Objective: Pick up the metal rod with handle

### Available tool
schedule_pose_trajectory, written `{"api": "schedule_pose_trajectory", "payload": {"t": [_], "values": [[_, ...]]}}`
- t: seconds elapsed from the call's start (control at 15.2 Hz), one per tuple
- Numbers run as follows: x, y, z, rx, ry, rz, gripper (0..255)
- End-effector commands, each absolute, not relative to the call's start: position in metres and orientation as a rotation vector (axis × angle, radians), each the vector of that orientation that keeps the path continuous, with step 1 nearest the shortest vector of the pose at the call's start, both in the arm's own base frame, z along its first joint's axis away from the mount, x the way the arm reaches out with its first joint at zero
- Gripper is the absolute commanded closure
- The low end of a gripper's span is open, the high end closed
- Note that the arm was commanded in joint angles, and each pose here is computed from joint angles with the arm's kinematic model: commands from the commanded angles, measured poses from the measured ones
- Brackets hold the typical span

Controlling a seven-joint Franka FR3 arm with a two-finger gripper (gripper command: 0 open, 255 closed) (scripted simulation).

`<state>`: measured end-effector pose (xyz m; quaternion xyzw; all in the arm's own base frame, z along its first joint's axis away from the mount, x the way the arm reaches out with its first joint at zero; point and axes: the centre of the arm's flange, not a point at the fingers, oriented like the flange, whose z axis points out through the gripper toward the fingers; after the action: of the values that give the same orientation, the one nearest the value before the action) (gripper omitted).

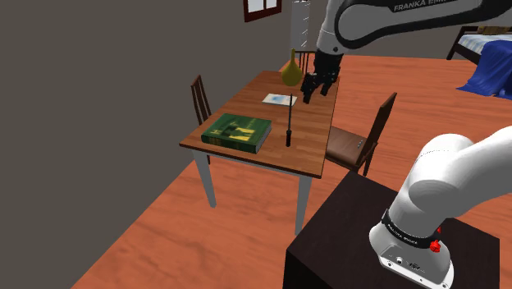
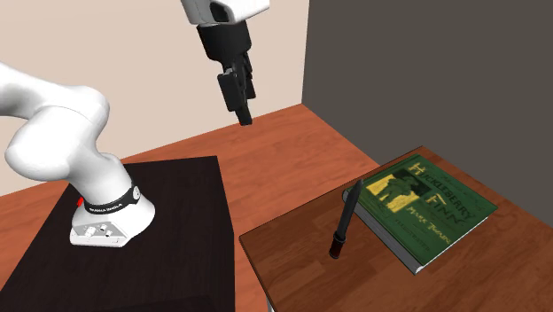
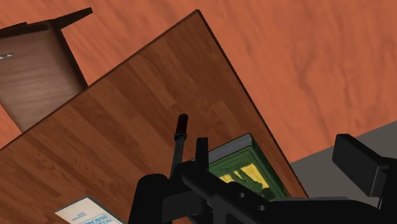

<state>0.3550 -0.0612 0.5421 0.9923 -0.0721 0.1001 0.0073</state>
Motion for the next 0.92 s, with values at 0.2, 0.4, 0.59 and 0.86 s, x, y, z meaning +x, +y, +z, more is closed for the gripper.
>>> {"api": "schedule_pose_trajectory", "payload": {"t": [0.2, 0.4, 0.59, 0.86], "values": [[0.381, -0.084, 0.492, 3.088, -0.211, 0.383, 0], [0.398, -0.099, 0.461, 3.079, -0.202, 0.421, 0], [0.415, -0.115, 0.431, 3.070, -0.194, 0.459, 0], [0.440, -0.136, 0.391, 3.057, -0.183, 0.509, 0]]}}
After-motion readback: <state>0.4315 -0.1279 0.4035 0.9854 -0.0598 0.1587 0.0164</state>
